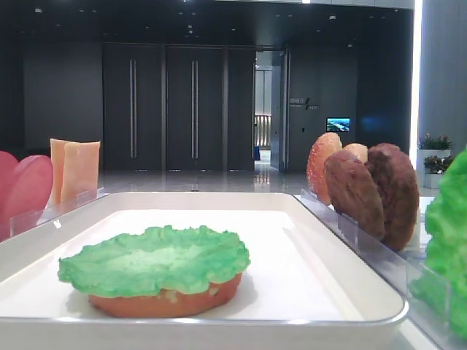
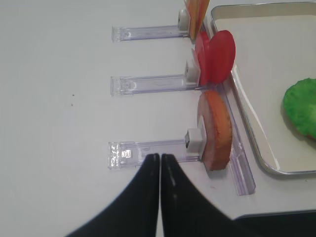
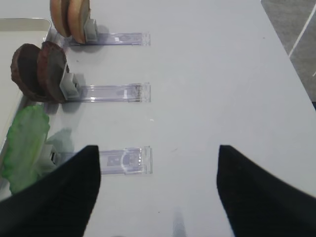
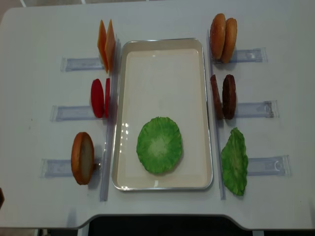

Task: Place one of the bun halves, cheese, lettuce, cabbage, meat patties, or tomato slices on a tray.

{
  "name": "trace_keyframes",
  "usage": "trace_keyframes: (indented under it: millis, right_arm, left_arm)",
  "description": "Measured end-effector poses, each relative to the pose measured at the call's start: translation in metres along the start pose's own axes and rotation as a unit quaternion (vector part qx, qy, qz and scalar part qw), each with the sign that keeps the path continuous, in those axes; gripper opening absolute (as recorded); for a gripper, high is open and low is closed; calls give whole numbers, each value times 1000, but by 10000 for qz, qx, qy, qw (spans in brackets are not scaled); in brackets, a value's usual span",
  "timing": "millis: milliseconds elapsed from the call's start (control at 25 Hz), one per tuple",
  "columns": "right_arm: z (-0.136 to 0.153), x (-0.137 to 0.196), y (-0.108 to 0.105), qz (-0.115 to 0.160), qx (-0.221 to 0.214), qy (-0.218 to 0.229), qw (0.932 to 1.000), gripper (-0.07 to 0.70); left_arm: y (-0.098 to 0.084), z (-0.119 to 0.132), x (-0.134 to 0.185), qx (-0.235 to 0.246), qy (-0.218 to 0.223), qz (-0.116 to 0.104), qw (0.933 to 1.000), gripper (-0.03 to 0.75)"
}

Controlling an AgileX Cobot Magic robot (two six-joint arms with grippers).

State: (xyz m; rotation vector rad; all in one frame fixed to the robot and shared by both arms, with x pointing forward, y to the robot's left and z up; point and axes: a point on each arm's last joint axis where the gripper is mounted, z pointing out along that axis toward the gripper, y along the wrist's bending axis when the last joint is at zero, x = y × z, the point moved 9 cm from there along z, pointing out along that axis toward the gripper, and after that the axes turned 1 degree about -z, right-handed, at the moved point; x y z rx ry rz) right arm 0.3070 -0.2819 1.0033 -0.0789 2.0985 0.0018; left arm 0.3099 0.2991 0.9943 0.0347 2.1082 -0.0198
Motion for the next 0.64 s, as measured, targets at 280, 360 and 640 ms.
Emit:
trace_keyframes:
  millis: [280,360,640]
  right_arm:
    - [0,0,0,0,0,0,10000,477]
    - [0,0,0,0,0,0,10000,477]
    - [0,0,0,0,0,0,10000,477]
  left_arm:
    - [0,0,0,0,0,0,10000,-1]
    - [0,0,0,0,0,0,10000,-1]
    - [0,0,0,0,0,5,10000,-1]
